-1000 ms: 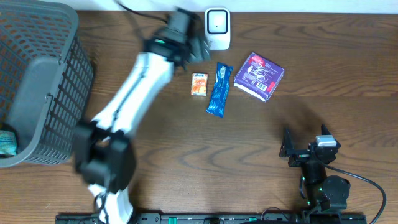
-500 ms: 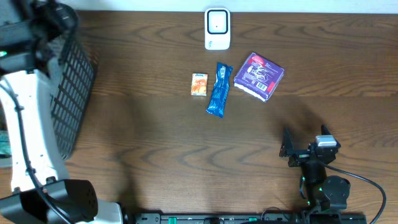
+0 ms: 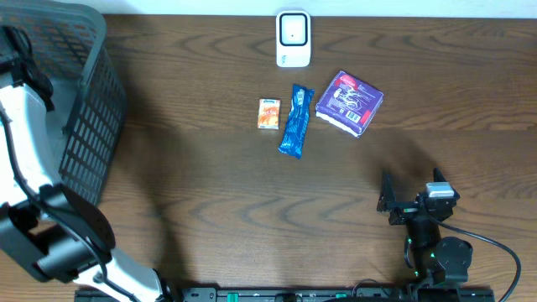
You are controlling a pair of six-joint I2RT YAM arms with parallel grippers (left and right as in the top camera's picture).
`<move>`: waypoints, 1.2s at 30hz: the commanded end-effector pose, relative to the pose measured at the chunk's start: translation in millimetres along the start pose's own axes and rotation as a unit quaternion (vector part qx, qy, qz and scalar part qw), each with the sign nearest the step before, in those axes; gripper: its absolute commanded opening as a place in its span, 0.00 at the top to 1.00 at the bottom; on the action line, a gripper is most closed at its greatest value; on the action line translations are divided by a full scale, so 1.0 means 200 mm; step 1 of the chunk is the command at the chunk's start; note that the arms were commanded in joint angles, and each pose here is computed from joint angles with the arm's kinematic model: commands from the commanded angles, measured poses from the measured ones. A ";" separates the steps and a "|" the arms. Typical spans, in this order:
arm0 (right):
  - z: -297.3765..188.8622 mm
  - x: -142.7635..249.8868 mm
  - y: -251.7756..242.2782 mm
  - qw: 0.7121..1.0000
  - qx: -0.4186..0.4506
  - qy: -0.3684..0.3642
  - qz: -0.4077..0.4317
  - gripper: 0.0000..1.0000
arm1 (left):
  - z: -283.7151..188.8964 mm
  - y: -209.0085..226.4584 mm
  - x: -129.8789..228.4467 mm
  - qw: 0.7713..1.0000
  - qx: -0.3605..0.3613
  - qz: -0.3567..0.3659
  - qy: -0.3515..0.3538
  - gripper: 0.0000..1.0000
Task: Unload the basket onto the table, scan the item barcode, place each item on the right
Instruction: 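Reach into the basket and grasp the mint-green packet with left gripper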
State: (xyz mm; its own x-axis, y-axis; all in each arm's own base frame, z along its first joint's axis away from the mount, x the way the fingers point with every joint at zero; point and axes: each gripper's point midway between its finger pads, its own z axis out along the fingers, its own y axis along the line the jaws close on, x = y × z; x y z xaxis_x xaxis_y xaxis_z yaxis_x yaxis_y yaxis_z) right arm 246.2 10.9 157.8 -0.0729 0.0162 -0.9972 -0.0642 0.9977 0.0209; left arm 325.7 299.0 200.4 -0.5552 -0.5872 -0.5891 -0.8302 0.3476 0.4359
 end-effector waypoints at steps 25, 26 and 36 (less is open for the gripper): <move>0.00 0.00 0.01 1.000 -0.003 0.000 0.006 0.01 | 0.45 0.18 0.18 0.996 -0.023 0.000 0.091 0.10; 0.00 0.00 0.01 1.000 -0.003 0.000 0.006 0.01 | 0.46 0.20 0.18 0.996 -0.024 -0.001 0.091 0.10; 0.00 0.00 0.01 1.000 -0.002 0.000 0.006 0.01 | 0.60 0.21 0.23 0.995 0.011 0.031 0.097 0.10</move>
State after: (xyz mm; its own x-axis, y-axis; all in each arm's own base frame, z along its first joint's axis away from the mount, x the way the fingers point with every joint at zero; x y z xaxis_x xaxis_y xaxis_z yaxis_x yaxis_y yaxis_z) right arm 246.2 10.9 157.8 -0.0728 0.0158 -0.9972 -0.0643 0.9977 0.0205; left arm 258.6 380.4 132.3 -0.5306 -0.6954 -0.4847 -0.8311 0.3145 0.4586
